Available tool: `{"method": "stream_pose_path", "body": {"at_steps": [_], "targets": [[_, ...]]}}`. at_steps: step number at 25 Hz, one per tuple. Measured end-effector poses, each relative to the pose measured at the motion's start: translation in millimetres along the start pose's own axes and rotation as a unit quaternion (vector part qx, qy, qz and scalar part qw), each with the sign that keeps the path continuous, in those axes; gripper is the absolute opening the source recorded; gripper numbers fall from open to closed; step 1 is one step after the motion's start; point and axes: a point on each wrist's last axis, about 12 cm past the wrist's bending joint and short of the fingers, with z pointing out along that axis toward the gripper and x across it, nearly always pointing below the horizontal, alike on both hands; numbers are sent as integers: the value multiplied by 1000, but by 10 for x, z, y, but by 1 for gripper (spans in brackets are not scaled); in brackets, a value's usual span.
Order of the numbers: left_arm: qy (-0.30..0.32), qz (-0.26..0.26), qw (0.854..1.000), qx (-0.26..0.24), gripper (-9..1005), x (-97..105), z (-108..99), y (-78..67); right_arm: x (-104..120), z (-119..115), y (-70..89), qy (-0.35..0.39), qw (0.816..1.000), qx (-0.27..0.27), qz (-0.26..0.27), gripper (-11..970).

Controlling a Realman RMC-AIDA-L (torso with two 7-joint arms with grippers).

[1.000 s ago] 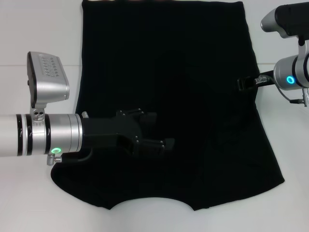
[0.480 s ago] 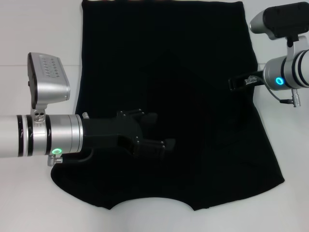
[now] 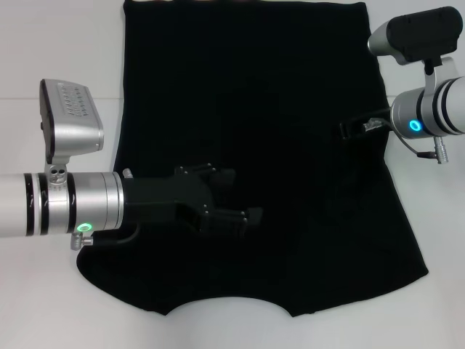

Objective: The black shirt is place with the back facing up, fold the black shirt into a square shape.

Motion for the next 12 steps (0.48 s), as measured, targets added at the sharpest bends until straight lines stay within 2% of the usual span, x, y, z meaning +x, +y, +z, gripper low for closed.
{"method": "stream_pose_path", "body": {"at_steps": [3, 5, 8, 12], "targets": [[0, 0, 1000, 0, 907, 1, -1, 0, -28, -13, -10, -6, 1000, 3, 0, 294], [0, -1, 1000, 0, 906, 5, -2, -1, -41, -33, -42, -11, 1000, 6, 4, 397], [-1, -2, 1000, 0, 906, 10, 0, -4, -60, -102, -166, -24, 999, 18, 19, 552], [-1, -2, 1000, -1, 905, 12, -2, -4, -28, -194, -310, -25, 999, 22, 37, 592]]}}
